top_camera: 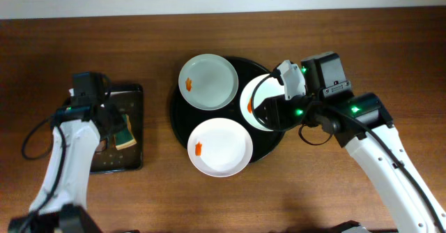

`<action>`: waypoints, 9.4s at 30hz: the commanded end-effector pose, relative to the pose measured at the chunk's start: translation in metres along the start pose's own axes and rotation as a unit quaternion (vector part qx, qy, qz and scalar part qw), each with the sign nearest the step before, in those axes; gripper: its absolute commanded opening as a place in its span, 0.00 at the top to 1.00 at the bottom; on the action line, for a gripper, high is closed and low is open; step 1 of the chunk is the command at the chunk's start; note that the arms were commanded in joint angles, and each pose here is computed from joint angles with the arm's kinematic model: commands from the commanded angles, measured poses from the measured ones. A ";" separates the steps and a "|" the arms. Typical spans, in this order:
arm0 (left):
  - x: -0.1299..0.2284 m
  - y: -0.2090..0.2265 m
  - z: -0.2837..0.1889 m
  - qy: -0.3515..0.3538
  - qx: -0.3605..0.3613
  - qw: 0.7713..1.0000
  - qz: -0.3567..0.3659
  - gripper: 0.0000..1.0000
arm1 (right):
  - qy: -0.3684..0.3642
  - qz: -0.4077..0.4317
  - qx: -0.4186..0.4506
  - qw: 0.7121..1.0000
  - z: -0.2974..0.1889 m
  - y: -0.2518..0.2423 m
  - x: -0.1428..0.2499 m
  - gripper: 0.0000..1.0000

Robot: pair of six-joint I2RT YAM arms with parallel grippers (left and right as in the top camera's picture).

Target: Clean dirty plates on tray and stack at the side

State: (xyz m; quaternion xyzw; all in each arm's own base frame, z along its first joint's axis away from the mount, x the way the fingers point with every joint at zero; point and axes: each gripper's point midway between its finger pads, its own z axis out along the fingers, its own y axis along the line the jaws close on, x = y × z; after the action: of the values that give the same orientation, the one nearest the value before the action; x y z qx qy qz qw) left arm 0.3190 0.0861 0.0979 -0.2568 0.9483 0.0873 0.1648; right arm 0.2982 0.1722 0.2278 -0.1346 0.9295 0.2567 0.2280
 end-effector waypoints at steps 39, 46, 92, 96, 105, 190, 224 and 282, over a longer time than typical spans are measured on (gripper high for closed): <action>-0.009 -0.009 0.038 0.021 -0.010 0.996 0.080 1.00 | -0.003 0.003 -0.002 1.000 -0.009 0.004 -0.001 0.45; -0.011 -0.004 0.028 0.015 -0.018 0.997 0.080 0.40 | -0.003 0.003 -0.002 1.000 -0.009 0.004 -0.001 0.44; -0.003 -0.003 0.054 0.047 -0.038 0.994 0.088 0.89 | -0.005 0.002 -0.002 1.000 -0.009 0.004 -0.001 0.44; -0.010 -0.002 0.038 0.025 -0.032 0.996 0.083 0.28 | -0.005 0.002 -0.002 1.000 -0.009 0.004 -0.002 0.44; -0.036 -0.018 0.059 -0.033 -0.010 0.993 0.110 0.46 | -0.008 0.001 -0.003 1.000 -0.009 0.004 -0.003 0.44; -0.021 -0.285 -0.021 -0.123 0.306 0.899 0.287 1.00 | -0.010 -0.006 0.012 1.000 0.161 -0.061 -0.100 0.45; 0.015 -0.310 -0.013 -0.094 0.317 0.890 0.314 1.00 | 0.035 0.032 0.213 0.976 0.251 -0.151 -0.052 0.96; 0.033 -0.275 0.036 0.103 0.257 0.897 0.345 1.00 | -0.062 -0.171 0.550 0.815 0.037 -0.068 -0.140 0.96</action>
State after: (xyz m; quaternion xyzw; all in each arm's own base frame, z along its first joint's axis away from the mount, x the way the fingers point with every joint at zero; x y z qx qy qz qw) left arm 0.4495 -0.1481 0.0392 0.1030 0.9835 -0.1167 0.0918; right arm 0.4610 0.1577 0.1995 -0.1498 0.8982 -0.2664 0.3160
